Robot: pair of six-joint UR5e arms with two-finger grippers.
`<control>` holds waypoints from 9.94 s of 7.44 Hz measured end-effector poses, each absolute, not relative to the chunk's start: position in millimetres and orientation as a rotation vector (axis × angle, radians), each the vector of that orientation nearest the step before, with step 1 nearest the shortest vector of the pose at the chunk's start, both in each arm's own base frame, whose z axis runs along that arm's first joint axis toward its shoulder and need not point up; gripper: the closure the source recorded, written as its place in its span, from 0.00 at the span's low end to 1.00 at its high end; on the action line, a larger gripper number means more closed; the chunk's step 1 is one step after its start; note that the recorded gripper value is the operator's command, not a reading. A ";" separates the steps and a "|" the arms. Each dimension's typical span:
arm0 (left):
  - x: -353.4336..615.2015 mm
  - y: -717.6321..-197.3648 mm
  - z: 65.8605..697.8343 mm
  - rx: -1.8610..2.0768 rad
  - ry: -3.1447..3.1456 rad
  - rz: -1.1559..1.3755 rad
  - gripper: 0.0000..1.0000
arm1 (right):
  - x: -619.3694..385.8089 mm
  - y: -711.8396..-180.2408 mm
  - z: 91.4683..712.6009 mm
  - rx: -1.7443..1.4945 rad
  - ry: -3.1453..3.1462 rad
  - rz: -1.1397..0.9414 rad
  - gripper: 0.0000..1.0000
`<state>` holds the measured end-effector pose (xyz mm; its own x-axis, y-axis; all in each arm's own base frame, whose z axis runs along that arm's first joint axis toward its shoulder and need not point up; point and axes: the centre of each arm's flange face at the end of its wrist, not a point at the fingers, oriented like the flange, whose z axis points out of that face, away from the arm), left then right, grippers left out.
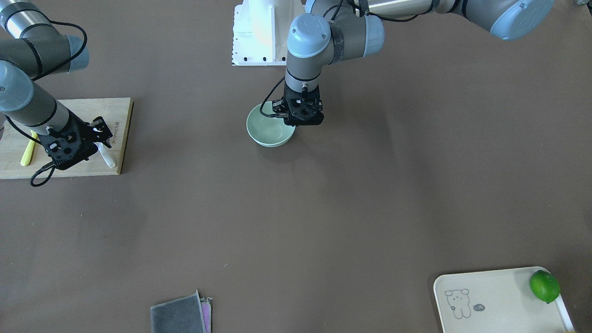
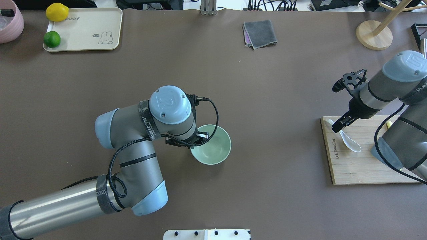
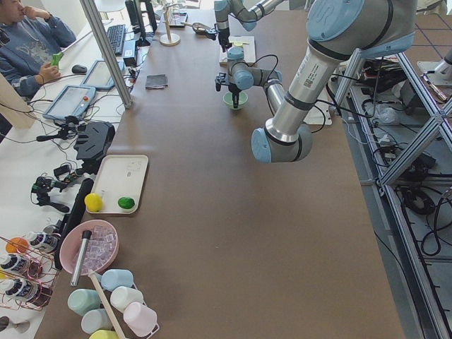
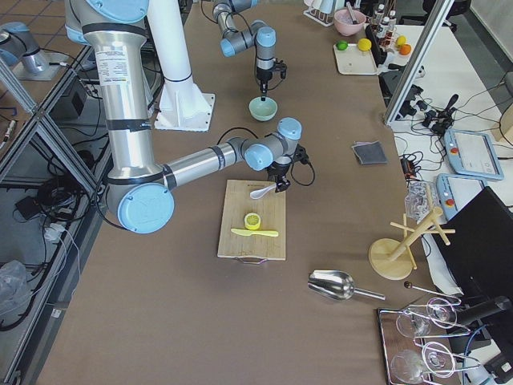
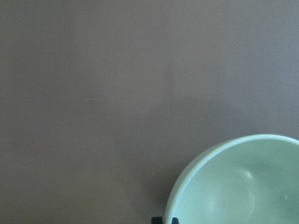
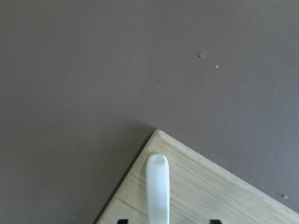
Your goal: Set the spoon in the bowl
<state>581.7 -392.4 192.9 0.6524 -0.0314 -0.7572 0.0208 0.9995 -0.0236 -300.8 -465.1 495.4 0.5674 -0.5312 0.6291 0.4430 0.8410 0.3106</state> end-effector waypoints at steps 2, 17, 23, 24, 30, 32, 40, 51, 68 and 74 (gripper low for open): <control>582.4 -392.6 192.9 -0.013 0.860 -0.029 1.00 | -305.5 -462.5 498.9 0.114 -0.777 -0.583 0.41; 566.5 -381.8 179.4 0.004 0.908 -0.021 0.02 | -311.2 -462.4 477.4 0.141 -0.801 -0.598 1.00; 417.0 -400.9 234.2 0.071 0.936 0.092 0.02 | -384.7 -481.0 327.3 0.135 -0.946 -0.338 1.00; 395.6 -409.4 252.0 0.084 0.919 0.107 0.02 | -406.2 -475.4 296.0 0.106 -0.972 -0.257 1.00; 322.1 -440.5 313.2 0.106 0.879 0.198 0.02 | -525.1 -411.5 190.5 0.017 -0.955 0.248 1.00; 324.3 -442.2 313.6 0.104 0.878 0.200 0.02 | -539.1 -402.0 186.5 0.021 -0.949 0.336 1.00; 329.6 -445.0 317.8 0.095 0.872 0.200 0.02 | -553.9 -391.4 185.8 0.027 -0.940 0.397 0.00; 105.0 -475.8 466.9 0.210 0.725 0.357 0.02 | -204.4 -450.7 409.1 0.069 -0.844 -0.058 0.00; -46.5 -422.7 586.2 0.180 0.780 0.258 0.02 | 38.8 -426.7 604.0 0.138 -0.799 -0.218 0.00; -58.5 -418.1 571.1 0.217 0.772 0.240 0.02 | 47.7 -419.3 616.7 0.096 -0.741 -0.177 0.00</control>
<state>-58.5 -418.1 571.1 0.6919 0.2918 -0.6604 -0.1341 0.9507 0.2797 47.7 -419.3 616.7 0.7235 -0.1941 0.6625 0.1263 0.9807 0.1494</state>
